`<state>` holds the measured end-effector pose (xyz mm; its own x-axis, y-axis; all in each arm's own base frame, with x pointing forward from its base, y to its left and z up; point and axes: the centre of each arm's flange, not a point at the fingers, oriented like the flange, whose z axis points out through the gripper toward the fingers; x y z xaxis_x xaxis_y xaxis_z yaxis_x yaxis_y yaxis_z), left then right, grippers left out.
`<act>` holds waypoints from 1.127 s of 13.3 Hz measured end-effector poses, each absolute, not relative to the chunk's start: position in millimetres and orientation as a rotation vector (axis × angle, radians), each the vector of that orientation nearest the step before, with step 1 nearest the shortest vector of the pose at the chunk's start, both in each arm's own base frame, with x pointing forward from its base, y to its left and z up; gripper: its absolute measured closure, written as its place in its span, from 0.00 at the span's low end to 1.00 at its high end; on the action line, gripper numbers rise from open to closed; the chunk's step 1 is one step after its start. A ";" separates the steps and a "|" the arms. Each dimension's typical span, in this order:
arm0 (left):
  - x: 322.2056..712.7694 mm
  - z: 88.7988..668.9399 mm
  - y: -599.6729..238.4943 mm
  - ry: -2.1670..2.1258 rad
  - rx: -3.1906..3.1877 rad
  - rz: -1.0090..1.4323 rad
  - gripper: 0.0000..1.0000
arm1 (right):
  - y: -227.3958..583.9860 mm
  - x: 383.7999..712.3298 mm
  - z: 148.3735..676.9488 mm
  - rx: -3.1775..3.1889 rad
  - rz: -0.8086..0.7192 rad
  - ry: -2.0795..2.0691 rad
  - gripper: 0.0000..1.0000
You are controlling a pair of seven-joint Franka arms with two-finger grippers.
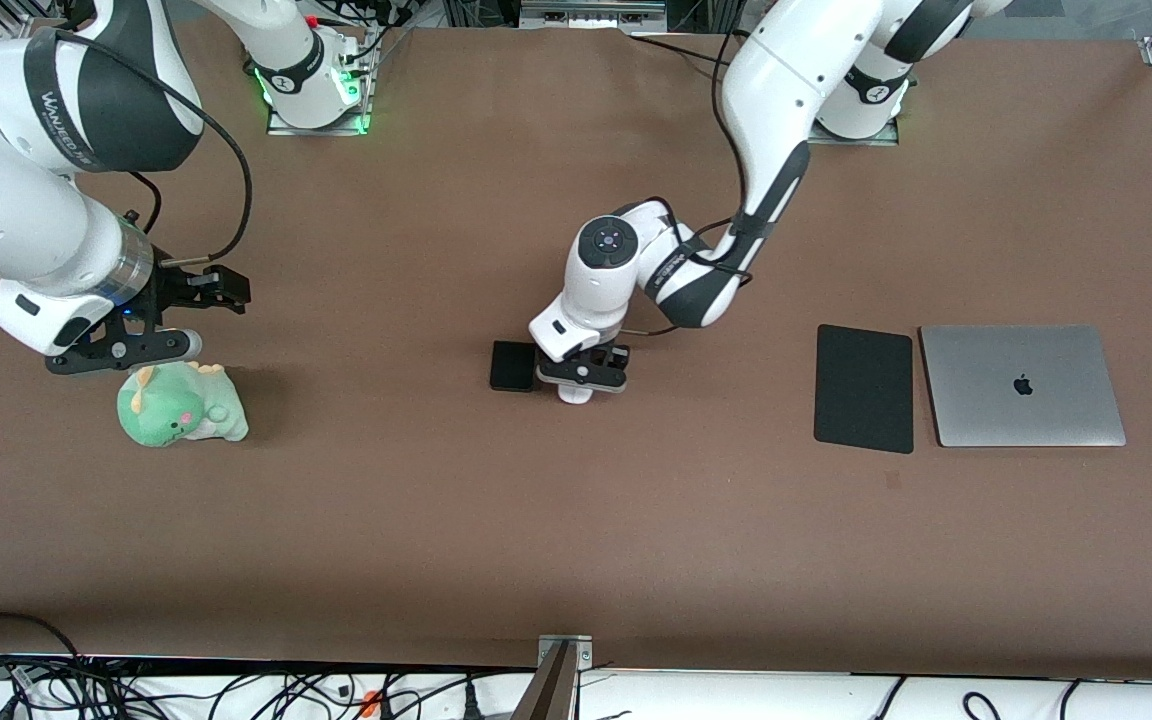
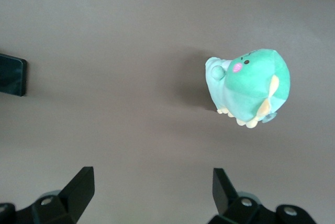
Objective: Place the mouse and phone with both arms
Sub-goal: 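Carry the mouse to the black pad while the right gripper reaches the phone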
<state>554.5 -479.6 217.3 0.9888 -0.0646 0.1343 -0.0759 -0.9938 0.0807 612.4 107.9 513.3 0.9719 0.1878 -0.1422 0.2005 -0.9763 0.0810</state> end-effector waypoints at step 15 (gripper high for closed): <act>660.3 240.2 -113.9 -0.061 3.231 -0.350 0.39 | 281.5 622.4 375.1 3.131 -0.121 -0.101 0.00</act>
<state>660.3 -113.9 240.2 0.9762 -0.0258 -0.2155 -0.0491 -0.9934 -0.1036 622.4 281.5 375.1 0.9949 -0.0645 -0.0770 -0.0641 -0.9979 0.0087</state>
